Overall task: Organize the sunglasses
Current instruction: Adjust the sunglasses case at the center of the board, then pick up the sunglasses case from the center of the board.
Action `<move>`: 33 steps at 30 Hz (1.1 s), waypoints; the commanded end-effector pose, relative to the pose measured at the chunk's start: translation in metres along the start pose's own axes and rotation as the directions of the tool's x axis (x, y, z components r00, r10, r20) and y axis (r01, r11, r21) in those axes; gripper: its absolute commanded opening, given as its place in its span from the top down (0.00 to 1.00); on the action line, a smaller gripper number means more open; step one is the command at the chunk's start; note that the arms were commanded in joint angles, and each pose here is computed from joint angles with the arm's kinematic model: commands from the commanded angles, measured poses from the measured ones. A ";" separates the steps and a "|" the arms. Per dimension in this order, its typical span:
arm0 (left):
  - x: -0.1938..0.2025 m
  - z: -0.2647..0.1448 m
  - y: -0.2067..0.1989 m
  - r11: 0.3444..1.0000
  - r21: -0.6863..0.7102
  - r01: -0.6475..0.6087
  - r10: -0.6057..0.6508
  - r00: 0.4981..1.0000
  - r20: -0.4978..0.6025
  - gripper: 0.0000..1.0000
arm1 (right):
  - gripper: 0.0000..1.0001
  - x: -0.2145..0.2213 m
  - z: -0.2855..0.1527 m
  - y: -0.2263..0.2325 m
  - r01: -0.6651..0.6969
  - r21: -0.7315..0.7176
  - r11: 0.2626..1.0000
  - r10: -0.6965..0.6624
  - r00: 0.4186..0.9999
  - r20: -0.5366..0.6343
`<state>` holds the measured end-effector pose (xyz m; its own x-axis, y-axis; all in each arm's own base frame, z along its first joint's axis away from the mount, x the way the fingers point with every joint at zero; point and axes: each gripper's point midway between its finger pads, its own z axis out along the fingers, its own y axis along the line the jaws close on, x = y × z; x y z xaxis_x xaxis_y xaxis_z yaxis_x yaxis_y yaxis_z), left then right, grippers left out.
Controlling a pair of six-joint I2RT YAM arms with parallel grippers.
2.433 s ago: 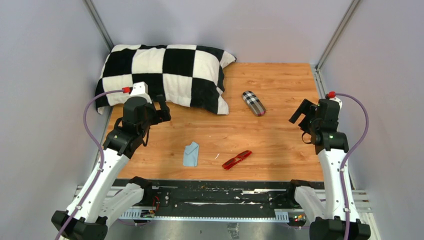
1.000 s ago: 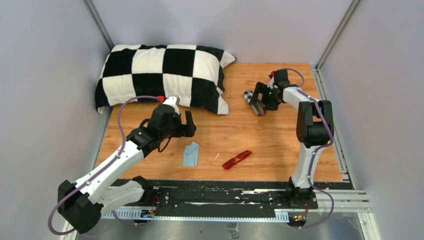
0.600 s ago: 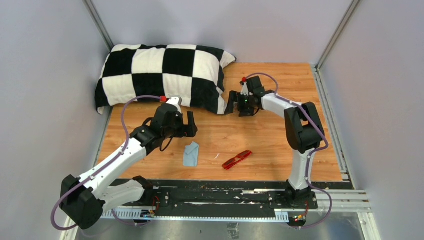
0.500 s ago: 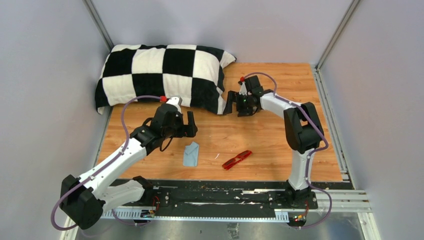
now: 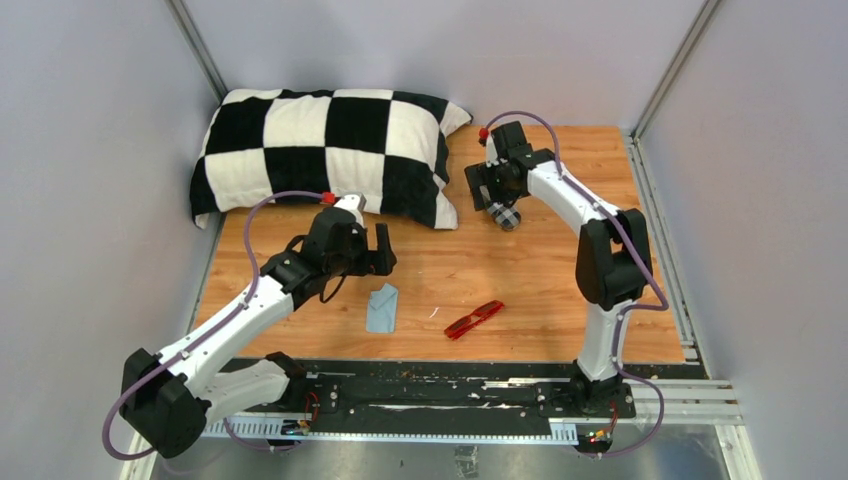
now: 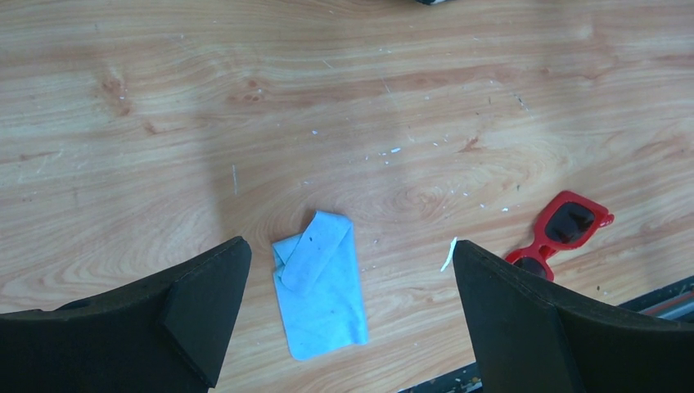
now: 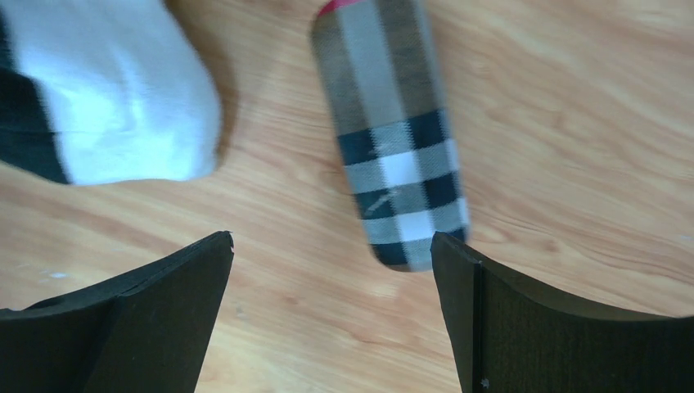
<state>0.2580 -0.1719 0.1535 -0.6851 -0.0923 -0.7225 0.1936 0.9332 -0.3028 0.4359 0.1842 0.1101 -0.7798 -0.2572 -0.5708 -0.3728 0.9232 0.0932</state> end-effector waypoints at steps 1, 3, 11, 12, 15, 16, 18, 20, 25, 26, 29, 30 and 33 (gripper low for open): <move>-0.002 0.000 -0.011 0.999 0.045 -0.008 0.008 1.000 -0.008 0.00 | 0.02 0.025 0.003 -0.048 0.188 0.192 0.963 -0.157 0.974 -0.162; -0.002 0.000 -0.010 0.999 0.043 -0.006 0.006 1.000 -0.010 0.00 | 0.01 0.028 0.017 -0.056 0.225 0.201 0.954 -0.187 0.964 -0.190; 0.000 -0.007 0.002 1.000 -0.026 0.015 -0.015 1.000 -0.013 0.00 | 0.00 0.024 0.043 -0.048 0.252 0.045 0.967 -0.241 0.955 -0.175; 0.001 -0.008 0.002 1.000 -0.025 0.018 -0.018 1.000 -0.012 0.00 | 0.00 0.025 0.044 -0.050 0.246 0.040 0.968 -0.236 0.956 -0.173; 0.003 -0.008 0.002 0.999 -0.024 0.032 -0.032 0.999 -0.015 0.00 | 0.00 0.026 0.049 -0.055 0.245 0.037 0.969 -0.234 0.955 -0.180; 0.004 -0.007 0.002 0.999 -0.023 0.035 -0.035 0.999 -0.018 0.00 | 0.00 0.027 0.051 -0.055 0.245 0.030 0.969 -0.236 0.955 -0.182; 0.005 -0.006 0.001 0.999 -0.022 0.042 -0.042 0.999 -0.027 0.00 | 0.00 0.030 0.054 -0.053 0.240 0.016 0.971 -0.233 0.955 -0.185; 0.006 -0.005 0.000 0.999 -0.017 0.048 -0.049 0.998 -0.035 0.00 | 0.01 0.031 0.055 -0.052 0.218 0.009 0.976 -0.213 0.959 -0.185; 0.007 -0.004 0.002 0.997 -0.031 0.070 -0.071 0.997 -0.036 0.00 | 0.06 0.028 0.057 -0.050 0.140 -0.009 0.990 -0.140 0.976 -0.168; 0.007 -0.005 0.002 0.997 -0.032 0.072 -0.073 0.997 -0.034 0.00 | 0.08 0.029 0.057 -0.049 0.137 -0.013 0.990 -0.137 0.976 -0.167; 0.007 -0.005 0.000 0.997 -0.022 0.075 -0.075 0.997 -0.029 0.00 | 0.17 0.027 0.058 -0.048 0.129 -0.020 0.991 -0.131 0.978 -0.163; 0.007 -0.004 0.001 0.997 -0.022 0.076 -0.076 0.997 -0.027 0.00 | 0.22 0.027 0.058 -0.048 0.127 -0.020 0.992 -0.129 0.978 -0.162; 0.006 -0.003 0.006 0.994 -0.056 0.091 -0.092 0.996 -0.015 0.00 | 0.34 0.027 0.061 -0.049 0.109 -0.019 0.994 -0.110 0.981 -0.162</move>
<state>0.2514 -0.1694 0.1481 -0.7193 -0.1445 -0.6795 0.1280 0.9338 -0.3341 0.4593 0.1498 0.0427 -0.7826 -0.4396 -0.4407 -0.4938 0.8695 0.0095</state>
